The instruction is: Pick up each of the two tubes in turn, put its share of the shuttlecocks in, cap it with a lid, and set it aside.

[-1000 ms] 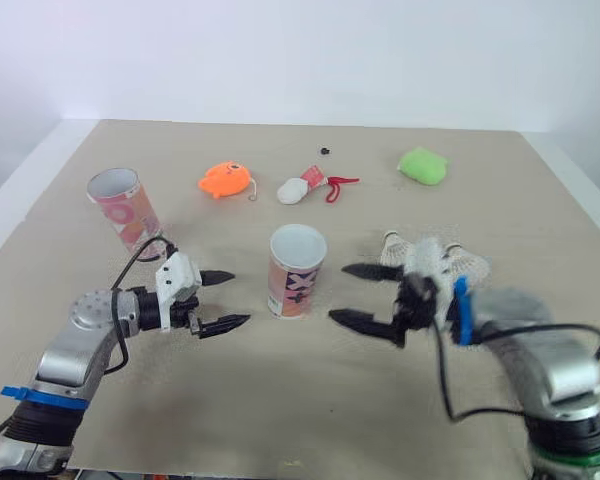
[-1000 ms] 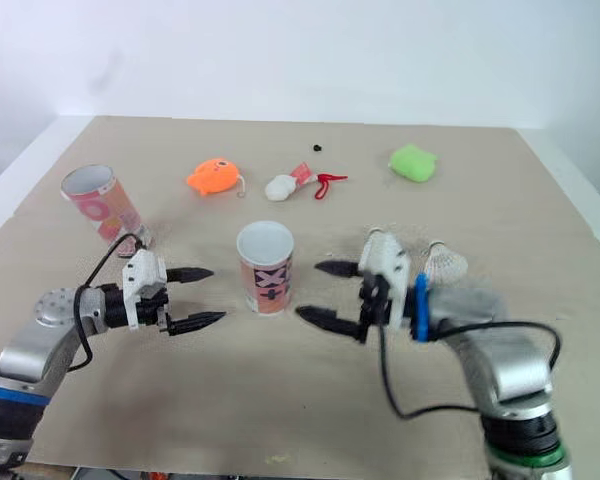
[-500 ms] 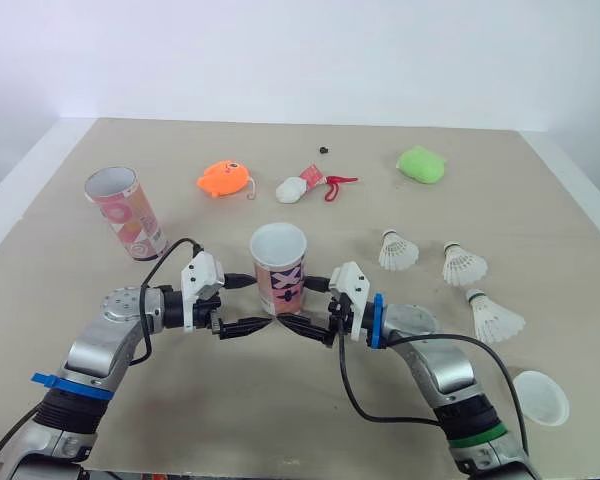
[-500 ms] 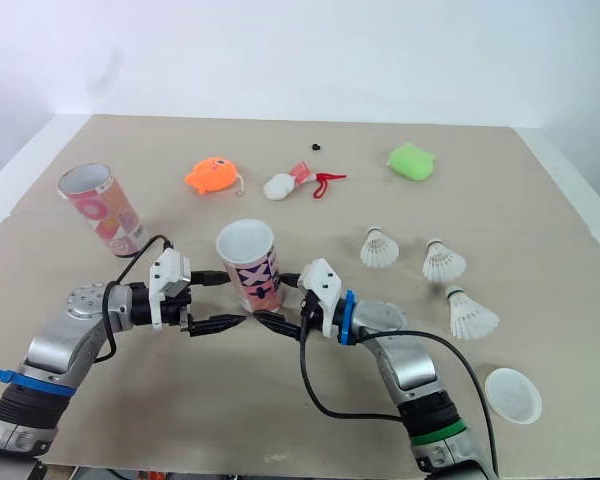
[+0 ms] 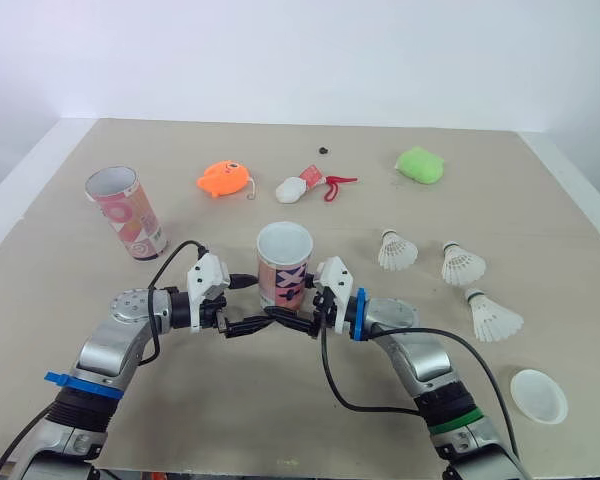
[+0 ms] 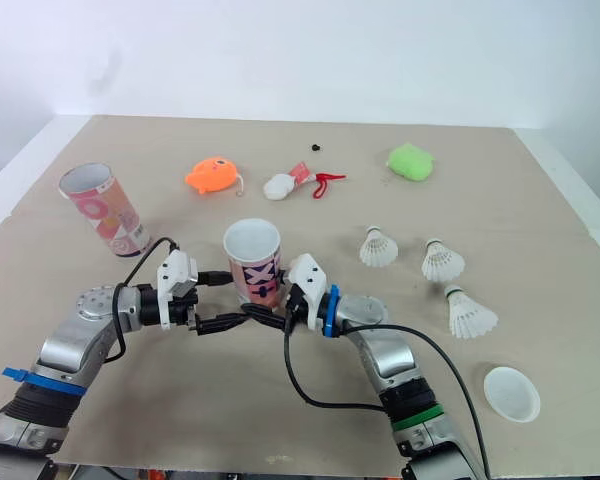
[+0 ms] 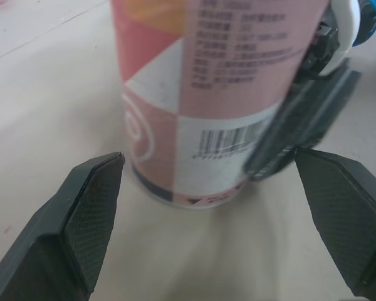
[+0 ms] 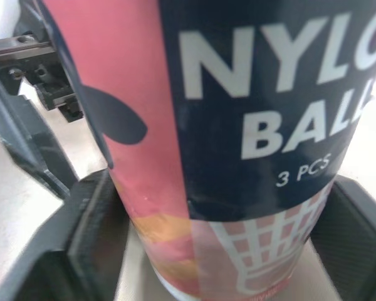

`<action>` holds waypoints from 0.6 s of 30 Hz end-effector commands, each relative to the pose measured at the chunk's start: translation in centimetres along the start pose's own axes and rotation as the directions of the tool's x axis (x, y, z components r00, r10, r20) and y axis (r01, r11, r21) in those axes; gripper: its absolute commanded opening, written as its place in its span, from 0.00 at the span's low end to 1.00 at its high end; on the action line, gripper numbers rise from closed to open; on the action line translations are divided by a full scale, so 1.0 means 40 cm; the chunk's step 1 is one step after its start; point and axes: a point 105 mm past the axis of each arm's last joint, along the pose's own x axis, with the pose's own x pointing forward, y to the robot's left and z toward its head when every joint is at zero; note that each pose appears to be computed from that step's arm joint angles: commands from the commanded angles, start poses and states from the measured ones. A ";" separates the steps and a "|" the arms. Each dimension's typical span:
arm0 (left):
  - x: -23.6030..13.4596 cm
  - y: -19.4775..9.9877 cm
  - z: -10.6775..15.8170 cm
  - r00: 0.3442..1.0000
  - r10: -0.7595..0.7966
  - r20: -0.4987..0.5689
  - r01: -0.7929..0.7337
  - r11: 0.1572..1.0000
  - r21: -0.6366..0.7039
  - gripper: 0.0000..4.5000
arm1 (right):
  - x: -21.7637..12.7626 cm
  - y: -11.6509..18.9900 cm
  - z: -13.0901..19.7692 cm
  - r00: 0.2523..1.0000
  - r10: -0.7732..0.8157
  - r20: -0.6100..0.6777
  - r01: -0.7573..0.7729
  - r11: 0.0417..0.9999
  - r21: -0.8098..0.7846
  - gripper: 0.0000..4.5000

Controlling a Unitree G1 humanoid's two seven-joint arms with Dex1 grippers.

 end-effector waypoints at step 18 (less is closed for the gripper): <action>0.113 -0.016 0.401 0.921 -0.154 0.357 0.089 0.977 0.192 1.00 | -0.534 -0.230 0.234 0.582 -0.762 0.284 0.771 0.628 0.104 0.74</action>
